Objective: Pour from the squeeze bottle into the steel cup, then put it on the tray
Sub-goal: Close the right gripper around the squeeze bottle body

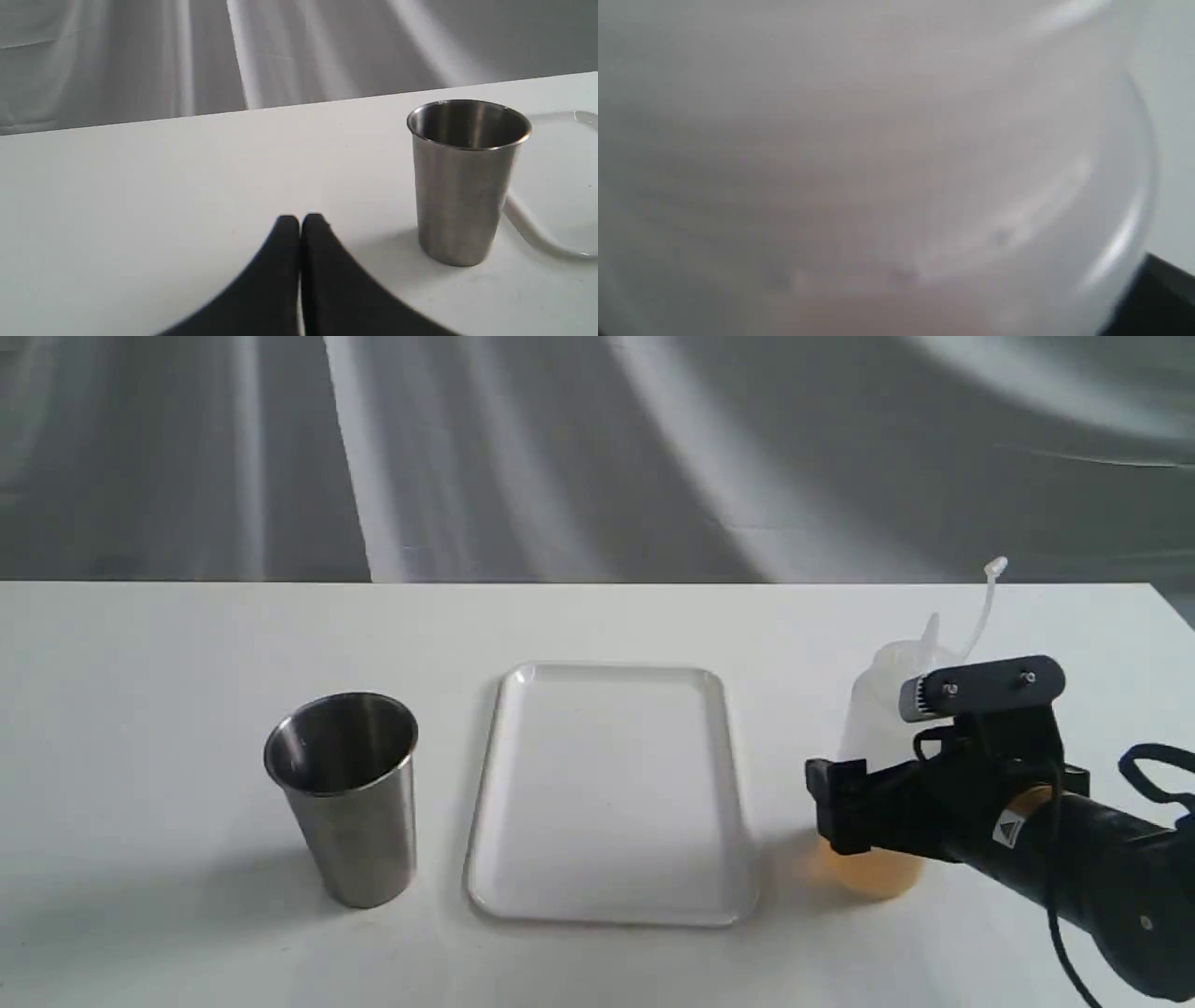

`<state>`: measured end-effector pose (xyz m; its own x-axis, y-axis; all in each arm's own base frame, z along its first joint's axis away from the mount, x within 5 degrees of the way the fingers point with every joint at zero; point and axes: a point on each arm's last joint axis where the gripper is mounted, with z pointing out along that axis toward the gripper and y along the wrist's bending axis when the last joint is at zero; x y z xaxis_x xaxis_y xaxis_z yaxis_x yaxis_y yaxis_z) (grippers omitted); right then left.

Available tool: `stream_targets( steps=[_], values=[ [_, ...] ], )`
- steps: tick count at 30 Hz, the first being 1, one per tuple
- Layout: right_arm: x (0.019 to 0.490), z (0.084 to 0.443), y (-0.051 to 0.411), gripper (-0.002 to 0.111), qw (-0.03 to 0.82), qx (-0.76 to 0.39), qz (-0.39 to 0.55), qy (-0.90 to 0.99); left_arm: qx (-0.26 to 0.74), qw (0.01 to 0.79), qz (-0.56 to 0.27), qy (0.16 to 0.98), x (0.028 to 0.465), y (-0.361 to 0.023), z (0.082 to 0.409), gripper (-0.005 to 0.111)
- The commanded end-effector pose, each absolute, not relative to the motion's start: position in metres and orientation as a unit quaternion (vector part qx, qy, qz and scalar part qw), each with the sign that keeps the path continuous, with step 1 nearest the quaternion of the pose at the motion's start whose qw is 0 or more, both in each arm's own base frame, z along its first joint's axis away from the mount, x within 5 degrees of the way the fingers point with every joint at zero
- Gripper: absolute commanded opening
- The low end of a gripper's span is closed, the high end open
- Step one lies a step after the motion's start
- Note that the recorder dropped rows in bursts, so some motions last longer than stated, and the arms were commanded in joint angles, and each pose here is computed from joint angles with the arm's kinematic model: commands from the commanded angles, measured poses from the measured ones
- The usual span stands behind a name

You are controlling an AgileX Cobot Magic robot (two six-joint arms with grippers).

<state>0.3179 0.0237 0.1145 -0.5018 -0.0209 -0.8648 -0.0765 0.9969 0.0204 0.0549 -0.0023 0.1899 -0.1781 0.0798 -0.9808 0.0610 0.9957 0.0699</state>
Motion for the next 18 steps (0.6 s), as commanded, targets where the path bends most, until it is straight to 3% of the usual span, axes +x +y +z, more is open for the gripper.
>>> stream_targets(
  steps=[1, 5, 12, 18],
  values=[
    [0.3191, 0.1152, 0.0242, 0.090, 0.502, -0.034, 0.027, 0.864, 0.047, 0.641, 0.004, 0.766, 0.0550, -0.0027, 0.1891, 0.000],
    [0.3191, 0.1152, 0.0246, 0.079, 0.502, -0.039, 0.028, 0.864, 0.047, 0.641, 0.004, 0.766, 0.0550, -0.0027, 0.1891, 0.000],
    [0.3190, 0.1152, 0.0256, 0.036, 0.502, -0.042, 0.029, 0.863, 0.046, 0.641, 0.004, 0.766, 0.0550, -0.0027, 0.1891, 0.000],
    [0.3186, 0.1225, 0.0255, 0.014, 0.508, -0.042, 0.029, 0.860, 0.046, 0.641, 0.004, 0.766, 0.0550, -0.0027, 0.1891, 0.000]
  ],
)
